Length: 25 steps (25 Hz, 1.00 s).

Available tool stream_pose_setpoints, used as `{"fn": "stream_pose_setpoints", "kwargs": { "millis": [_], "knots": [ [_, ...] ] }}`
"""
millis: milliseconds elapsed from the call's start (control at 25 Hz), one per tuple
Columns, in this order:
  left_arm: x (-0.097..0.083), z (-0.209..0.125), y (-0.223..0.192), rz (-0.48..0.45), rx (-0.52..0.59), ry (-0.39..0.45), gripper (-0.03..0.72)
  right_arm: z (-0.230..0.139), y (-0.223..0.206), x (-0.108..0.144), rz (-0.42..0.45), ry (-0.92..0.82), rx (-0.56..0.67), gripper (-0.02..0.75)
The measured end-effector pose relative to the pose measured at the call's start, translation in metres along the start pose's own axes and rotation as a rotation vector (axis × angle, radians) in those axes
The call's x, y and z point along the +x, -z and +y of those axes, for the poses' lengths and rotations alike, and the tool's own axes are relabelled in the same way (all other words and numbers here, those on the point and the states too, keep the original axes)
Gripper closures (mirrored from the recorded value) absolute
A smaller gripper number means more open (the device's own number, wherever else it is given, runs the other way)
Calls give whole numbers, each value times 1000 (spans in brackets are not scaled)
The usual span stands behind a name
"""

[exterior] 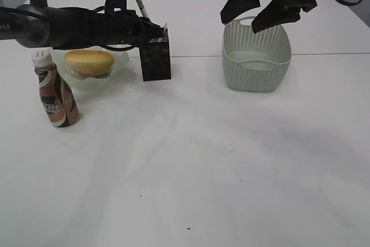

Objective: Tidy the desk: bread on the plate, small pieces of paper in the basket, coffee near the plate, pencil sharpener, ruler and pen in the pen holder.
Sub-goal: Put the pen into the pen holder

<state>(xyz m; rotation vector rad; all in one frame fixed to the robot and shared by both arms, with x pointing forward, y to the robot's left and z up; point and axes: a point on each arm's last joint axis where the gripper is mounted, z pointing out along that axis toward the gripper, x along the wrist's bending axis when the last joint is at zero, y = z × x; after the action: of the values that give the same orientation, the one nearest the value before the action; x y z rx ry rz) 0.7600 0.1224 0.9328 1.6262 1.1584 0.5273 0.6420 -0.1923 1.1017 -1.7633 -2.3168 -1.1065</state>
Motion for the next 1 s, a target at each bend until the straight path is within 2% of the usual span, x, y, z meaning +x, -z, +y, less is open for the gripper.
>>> {"fn": "stream_pose_setpoints", "kwargs": {
  "millis": [160,680,1000],
  "knots": [
    [0,-1,0,-1,6,19,617,0,0,0,0,0,0,169],
    [-1,-4,0,-18,43,-22,617,0,0,0,-1,0,-3,169],
    [-2,-6,0,-21,61,-15,617,2,0,0,-5,0,-17,169]
  ]
}}
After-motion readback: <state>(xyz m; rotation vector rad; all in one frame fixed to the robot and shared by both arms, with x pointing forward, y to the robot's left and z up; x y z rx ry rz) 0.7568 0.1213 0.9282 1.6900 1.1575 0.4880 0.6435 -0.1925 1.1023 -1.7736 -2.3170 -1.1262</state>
